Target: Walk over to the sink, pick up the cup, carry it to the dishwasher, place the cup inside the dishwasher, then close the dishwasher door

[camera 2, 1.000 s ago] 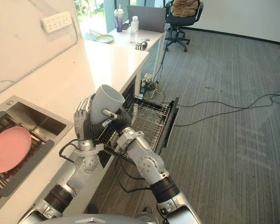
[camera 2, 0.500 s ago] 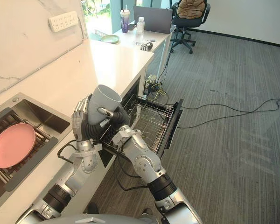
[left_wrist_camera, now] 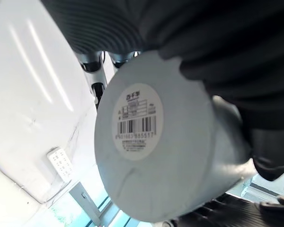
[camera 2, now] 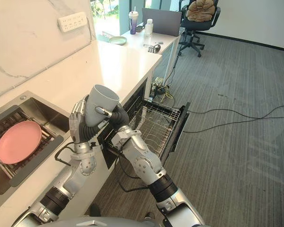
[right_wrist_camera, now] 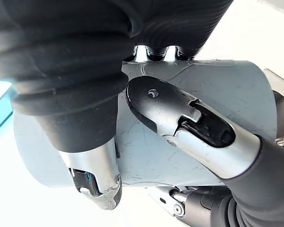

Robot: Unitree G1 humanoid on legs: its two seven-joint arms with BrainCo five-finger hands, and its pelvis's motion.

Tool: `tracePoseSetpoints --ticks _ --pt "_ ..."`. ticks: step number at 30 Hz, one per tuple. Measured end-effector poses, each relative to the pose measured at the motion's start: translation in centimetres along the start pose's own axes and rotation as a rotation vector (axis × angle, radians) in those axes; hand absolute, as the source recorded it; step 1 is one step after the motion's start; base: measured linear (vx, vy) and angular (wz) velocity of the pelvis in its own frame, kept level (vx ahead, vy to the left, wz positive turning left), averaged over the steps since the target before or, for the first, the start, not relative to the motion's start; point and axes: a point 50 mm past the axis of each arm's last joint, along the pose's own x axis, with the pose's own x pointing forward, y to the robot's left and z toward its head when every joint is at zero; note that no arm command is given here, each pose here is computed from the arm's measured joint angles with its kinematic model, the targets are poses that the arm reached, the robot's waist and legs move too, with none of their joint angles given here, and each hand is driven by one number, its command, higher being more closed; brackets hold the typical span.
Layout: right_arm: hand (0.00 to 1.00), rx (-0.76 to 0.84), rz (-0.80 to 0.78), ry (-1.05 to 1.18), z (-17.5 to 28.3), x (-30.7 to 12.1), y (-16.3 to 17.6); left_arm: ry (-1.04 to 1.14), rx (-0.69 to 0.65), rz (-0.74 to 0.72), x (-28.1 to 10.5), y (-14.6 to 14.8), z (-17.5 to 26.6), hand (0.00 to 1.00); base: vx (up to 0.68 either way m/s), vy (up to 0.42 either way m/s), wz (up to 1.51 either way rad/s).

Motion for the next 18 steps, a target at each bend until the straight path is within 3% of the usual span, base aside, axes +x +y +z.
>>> tracePoseSetpoints --ticks 1,7,13,18 --pt "1.0 0.001 0.001 -0.003 0.0 0.0 0.0 -0.003 0.001 0.0 0.0 0.0 0.0 0.0 0.0 0.0 0.0" --pt "1.0 0.014 -0.031 -0.052 0.3 0.1 0.2 -0.016 0.006 -0.036 -0.7 -0.1 0.0 0.0 0.0 0.0 0.0" --pt "1.0 -0.249 -0.093 -0.16 1.0 0.1 0.4 -0.015 0.029 -0.059 -1.0 -0.1 -0.5 0.0 0.0 0.0 0.0" --pt "1.0 -0.29 -0.227 -0.294 2.9 -0.1 -0.6 -0.028 0.049 -0.106 -2.2 -0.6 -0.2 0.0 0.0 0.0 -0.01"
